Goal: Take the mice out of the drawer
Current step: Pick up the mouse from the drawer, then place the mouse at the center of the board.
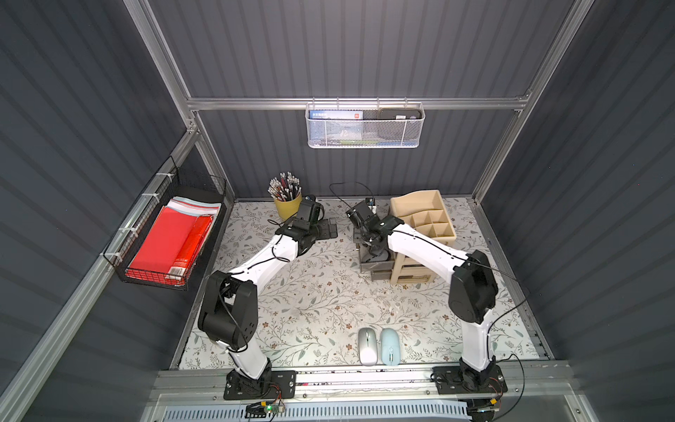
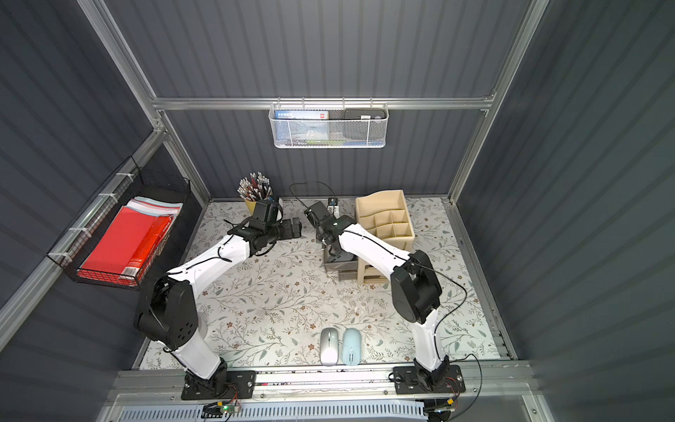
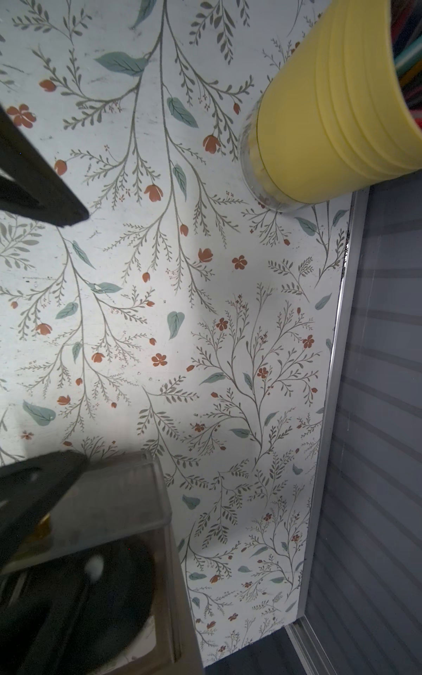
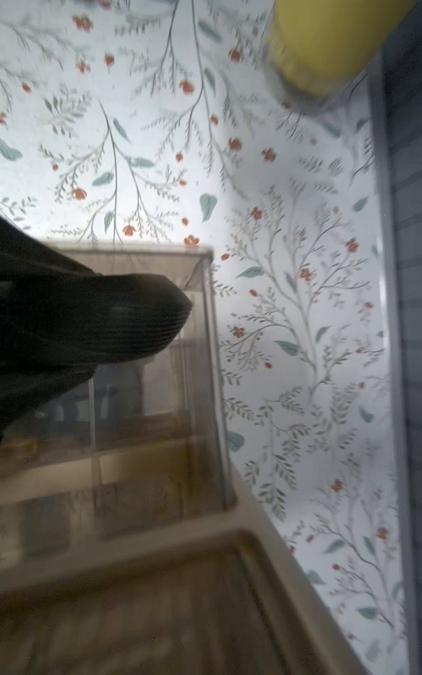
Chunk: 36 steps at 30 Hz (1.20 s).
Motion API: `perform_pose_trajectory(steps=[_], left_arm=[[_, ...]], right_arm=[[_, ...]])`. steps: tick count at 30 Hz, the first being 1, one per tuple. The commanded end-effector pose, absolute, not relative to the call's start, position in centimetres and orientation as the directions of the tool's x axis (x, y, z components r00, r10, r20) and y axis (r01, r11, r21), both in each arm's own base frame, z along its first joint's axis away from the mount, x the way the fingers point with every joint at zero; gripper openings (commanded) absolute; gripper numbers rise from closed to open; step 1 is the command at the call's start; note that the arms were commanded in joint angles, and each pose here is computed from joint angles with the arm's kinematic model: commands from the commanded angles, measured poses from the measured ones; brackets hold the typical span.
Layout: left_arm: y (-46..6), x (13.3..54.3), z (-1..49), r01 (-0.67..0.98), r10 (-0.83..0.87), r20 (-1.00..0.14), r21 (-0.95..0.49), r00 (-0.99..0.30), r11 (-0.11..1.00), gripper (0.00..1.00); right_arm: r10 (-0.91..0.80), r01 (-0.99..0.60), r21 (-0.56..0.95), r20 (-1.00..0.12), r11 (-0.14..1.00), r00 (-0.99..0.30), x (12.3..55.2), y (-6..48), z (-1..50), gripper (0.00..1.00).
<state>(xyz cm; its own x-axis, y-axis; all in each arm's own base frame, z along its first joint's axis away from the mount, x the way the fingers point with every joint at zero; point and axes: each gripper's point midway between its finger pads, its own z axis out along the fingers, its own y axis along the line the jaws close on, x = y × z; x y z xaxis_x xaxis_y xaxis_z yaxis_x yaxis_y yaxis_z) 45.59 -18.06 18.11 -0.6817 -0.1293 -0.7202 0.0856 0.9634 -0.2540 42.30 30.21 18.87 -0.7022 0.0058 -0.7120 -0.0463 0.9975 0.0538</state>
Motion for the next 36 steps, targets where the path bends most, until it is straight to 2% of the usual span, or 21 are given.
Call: perform_pose_trajectory(steps=[1,5,9,15,19,24,29,36], left_arm=[[-18.5,45.2,17.8,0.099,-0.120,-0.714,-0.257,-0.690,0.961,0.99],[-19.4,45.1,16.8,0.111,-0.114,-0.697,-0.268,-0.708,0.957,0.99],[-20.6,44.7,13.5,0.101,-0.080,-0.644,-0.239,-0.761,0.966,0.99],[-19.6,44.7,11.0,0.001,-0.130,-0.597,-0.214,-0.791,0.977,0.99],[-14.1,45.3,9.5,-0.169,-0.227,-0.560,-0.154,-0.797,0.973,0.99],[-8.4,46.1,10.9,-0.299,-0.325,-0.581,-0.144,-0.746,0.943,0.99],[-7.6,46.8,12.2,-0.307,-0.325,-0.602,-0.136,-0.730,0.942,0.99],[-7.9,47.0,13.3,-0.285,-0.318,-0.619,-0.156,-0.718,0.946,0.99]], right_arm=[[-0.027,-0.084,0.032,-0.787,0.996,-0.617,42.2,29.2,22.9,0.15],[-0.029,-0.079,0.022,-0.809,0.997,-0.588,41.8,28.3,24.1,0.15],[-0.048,-0.156,0.064,-0.783,0.986,-0.620,40.3,29.3,25.1,0.16],[-0.161,-0.318,0.069,-0.749,0.946,-0.642,33.1,32.8,24.0,0.17],[-0.223,-0.365,0.057,-0.702,0.929,-0.677,27.3,33.6,20.9,0.18],[-0.317,-0.391,-0.011,-0.605,0.920,-0.730,21.6,33.5,15.9,0.18],[-0.425,-0.432,-0.100,-0.470,0.896,-0.774,17.5,33.9,9.8,0.18],[-0.504,-0.426,-0.282,-0.337,0.860,-0.795,14.2,34.2,4.8,0.19]])
